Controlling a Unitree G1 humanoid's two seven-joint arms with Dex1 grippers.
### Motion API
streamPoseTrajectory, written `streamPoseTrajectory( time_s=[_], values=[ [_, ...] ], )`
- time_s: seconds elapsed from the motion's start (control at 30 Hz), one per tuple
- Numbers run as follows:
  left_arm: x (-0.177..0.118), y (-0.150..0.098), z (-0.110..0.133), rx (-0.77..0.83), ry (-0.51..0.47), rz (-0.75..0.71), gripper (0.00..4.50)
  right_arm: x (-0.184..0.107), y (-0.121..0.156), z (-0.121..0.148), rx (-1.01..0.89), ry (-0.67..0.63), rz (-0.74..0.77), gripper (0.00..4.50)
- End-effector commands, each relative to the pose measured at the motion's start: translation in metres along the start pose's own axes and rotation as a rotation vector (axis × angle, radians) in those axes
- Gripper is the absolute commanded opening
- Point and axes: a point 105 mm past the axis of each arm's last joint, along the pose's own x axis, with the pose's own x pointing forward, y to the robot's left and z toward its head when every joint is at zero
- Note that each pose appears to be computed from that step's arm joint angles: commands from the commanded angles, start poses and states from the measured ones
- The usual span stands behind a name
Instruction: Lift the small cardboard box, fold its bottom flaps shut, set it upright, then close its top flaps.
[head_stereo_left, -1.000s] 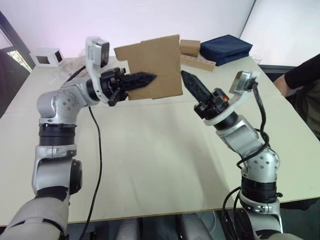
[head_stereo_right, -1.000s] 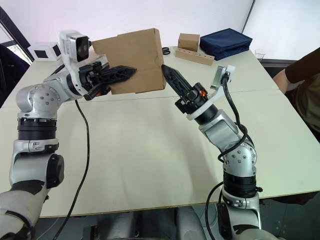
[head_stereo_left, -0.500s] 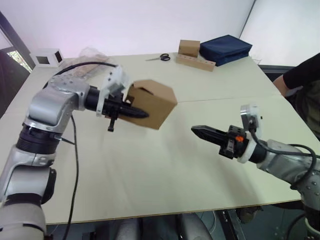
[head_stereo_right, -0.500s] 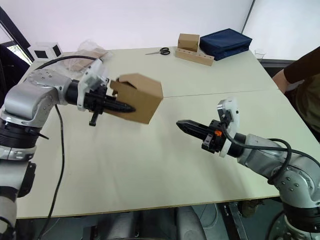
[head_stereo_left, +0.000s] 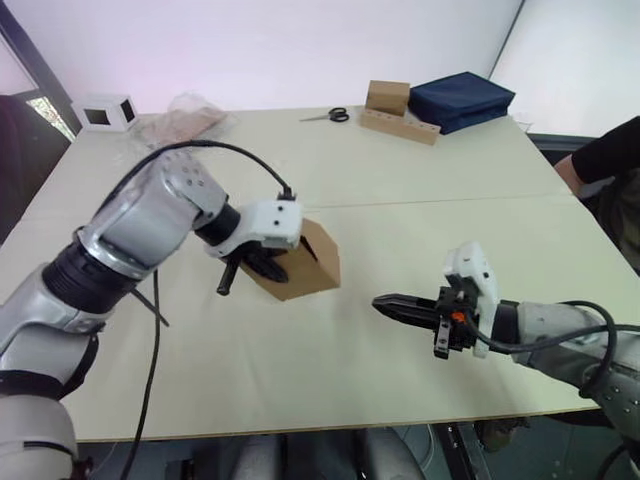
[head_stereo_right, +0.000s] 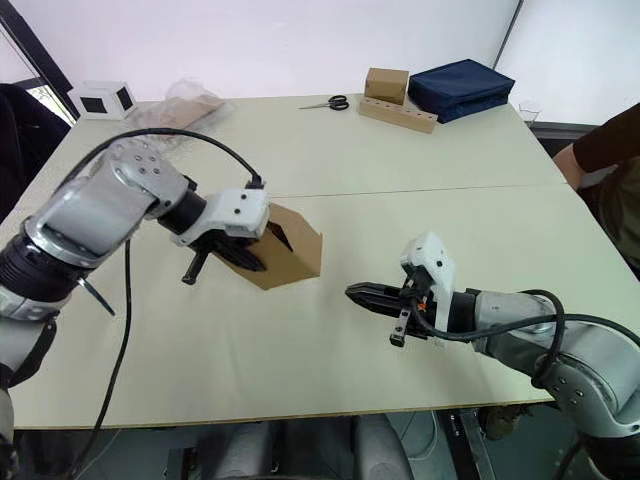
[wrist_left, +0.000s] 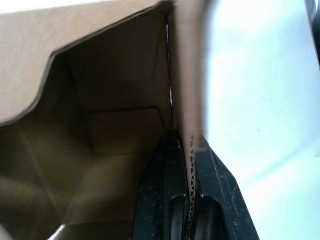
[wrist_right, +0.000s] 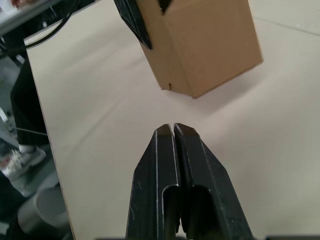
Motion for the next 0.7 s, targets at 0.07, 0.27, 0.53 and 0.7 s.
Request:
streamPoseTrajectory(
  time_s=[0.07,0.27,0.53,0.7],
  values=[
    [0.004,-0.004,0.001,0.046,0.107,-0.027,0.0,0.008,0.007,0.005,-0.071,-0.001,0.002,0.05],
    [0.014,-0.014,-0.002,0.031,0.18,-0.061,0.0,0.015,0.01,-0.002,-0.062,-0.003,-0.018,0.05],
    [0.021,-0.014,0.005,0.002,0.19,-0.03,0.0,0.02,0.005,-0.006,-0.047,-0.021,-0.047,0.05],
    [0.016,-0.015,0.014,-0.038,0.161,-0.036,0.99,0.02,0.0,-0.01,-0.042,-0.018,-0.056,0.0]
  ],
)
